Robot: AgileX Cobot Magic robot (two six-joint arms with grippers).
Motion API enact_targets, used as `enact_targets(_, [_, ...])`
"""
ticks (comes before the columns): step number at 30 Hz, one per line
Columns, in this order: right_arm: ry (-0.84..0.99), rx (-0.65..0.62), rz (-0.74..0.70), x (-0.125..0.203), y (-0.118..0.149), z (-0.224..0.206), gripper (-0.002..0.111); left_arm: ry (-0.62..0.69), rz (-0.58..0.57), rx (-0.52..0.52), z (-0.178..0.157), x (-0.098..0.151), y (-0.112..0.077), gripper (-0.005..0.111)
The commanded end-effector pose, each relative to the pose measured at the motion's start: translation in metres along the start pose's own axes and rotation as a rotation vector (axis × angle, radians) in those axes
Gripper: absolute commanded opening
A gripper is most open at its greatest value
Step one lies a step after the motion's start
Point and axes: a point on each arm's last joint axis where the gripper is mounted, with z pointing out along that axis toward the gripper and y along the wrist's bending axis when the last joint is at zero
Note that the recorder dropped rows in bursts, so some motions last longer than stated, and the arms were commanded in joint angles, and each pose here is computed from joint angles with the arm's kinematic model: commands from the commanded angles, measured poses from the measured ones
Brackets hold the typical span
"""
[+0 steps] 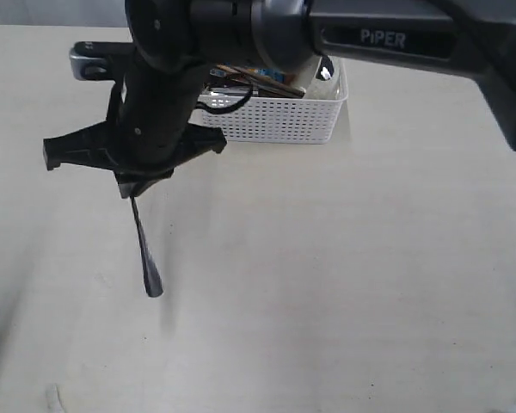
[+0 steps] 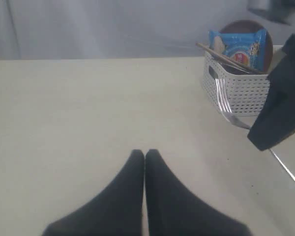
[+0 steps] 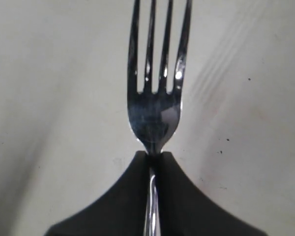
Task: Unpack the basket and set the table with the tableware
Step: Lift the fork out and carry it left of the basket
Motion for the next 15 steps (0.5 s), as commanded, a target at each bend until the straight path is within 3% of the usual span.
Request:
enact_targets(1, [-0.028,0.010,0.121,0.008,-0.010,0.015,0.000,-0.001,0.005,0.006,0.000,0.001,0.000,0.000])
enact_targets(8, [-0.192,-0.065,0.270,-0.003,-0.010,0.020,0.000,-0.001,0.003,0.006,0.000,0.001,0.000,0.000])
enact_targets(15, [-0.136,-0.021,0.280,0.003,-0.018,0.044,0.000,-0.001,0.003,0.006,0.000,0.001,0.000,0.000])
